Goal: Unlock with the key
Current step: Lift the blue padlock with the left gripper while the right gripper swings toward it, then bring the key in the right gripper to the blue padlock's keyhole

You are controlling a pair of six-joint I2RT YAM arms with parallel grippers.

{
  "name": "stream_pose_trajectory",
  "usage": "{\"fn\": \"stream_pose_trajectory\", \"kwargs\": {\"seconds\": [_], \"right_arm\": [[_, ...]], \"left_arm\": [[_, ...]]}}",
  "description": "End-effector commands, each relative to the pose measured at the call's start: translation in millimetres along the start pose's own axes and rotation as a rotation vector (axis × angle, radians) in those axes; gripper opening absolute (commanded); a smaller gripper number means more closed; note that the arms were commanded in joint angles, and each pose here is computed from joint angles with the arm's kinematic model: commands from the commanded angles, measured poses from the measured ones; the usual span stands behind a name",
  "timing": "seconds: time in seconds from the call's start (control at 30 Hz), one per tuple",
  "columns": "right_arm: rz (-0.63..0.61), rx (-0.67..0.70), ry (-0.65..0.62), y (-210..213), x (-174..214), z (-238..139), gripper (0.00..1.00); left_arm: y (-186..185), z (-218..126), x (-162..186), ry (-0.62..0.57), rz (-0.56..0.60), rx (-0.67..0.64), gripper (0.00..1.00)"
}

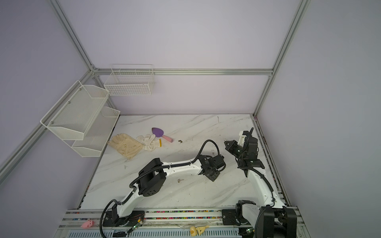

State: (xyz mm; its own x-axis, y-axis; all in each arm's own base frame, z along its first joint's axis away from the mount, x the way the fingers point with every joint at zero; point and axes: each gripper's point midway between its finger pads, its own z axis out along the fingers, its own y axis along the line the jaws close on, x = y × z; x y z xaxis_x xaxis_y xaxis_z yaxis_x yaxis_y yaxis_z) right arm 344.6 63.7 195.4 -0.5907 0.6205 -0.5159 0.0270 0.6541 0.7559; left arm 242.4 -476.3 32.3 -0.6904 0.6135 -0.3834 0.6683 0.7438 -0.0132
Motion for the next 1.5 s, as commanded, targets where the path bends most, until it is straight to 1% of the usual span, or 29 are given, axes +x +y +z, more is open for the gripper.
{"fn": "stream_pose_trajectory", "kwargs": {"seconds": [0.0,0.07,0.17,0.23,0.37,0.47,0.5,0.57,0.63,0.7,0.8,0.9,1.07,1.23,1.47], "right_arm": [[-0.022,-0.008,-0.040,6.7,-9.9,-5.6,0.00],[-0.030,-0.007,-0.052,9.5,-12.6,-8.4,0.00],[-0.052,0.005,-0.069,14.5,-18.0,-12.3,0.00],[-0.079,0.017,-0.078,19.1,-19.6,-13.6,0.00],[-0.151,0.043,-0.091,35.0,-17.0,-11.0,0.00],[-0.228,0.045,-0.086,57.4,-2.4,-3.3,0.00],[-0.245,0.031,-0.087,66.1,2.4,-1.2,0.00],[-0.277,-0.001,-0.081,82.9,16.3,3.5,0.00],[-0.309,-0.011,-0.067,93.6,30.7,8.6,0.00],[-0.330,-0.074,-0.049,111.0,50.7,13.3,0.00],[-0.324,-0.154,-0.041,133.1,77.4,16.3,0.00],[-0.366,-0.205,-0.034,153.9,104.4,19.5,0.00],[-0.374,-0.260,-0.048,166.7,128.0,17.4,0.00],[-0.409,-0.250,-0.043,165.4,140.4,20.7,0.00],[-0.436,-0.239,-0.037,170.3,142.1,31.1,0.00]], "left_arm": [[5.1,-43.6,-34.5,-0.089,-0.106,0.017,0.13],[14.6,-58.3,-45.4,-0.130,-0.178,0.023,0.10],[35.9,-82.1,-58.0,-0.195,-0.310,0.042,0.09],[51.4,-99.4,-61.0,-0.237,-0.424,0.073,0.08],[89.4,-130.0,-64.4,-0.350,-0.703,0.204,0.06],[121.9,-150.7,-62.6,-0.442,-0.911,0.294,0.04],[133.2,-156.9,-60.5,-0.466,-0.991,0.324,0.04],[151.2,-166.6,-58.4,-0.513,-1.116,0.385,0.02],[165.2,-174.4,-52.3,-0.550,-1.212,0.398,0.00],[175.9,-181.5,-46.6,-0.581,-1.292,0.393,0.00],[180.2,-186.4,-43.7,-0.598,-1.379,0.429,0.00],[186.8,-191.1,-42.5,-0.624,-1.441,0.431,0.00],[199.8,-200.6,-35.4,-0.684,-1.532,0.417,0.00],[210.4,-209.2,-29.8,-0.731,-1.555,0.377,0.00],[208.7,-210.7,-31.7,-0.730,-1.544,0.387,0.00]]}}
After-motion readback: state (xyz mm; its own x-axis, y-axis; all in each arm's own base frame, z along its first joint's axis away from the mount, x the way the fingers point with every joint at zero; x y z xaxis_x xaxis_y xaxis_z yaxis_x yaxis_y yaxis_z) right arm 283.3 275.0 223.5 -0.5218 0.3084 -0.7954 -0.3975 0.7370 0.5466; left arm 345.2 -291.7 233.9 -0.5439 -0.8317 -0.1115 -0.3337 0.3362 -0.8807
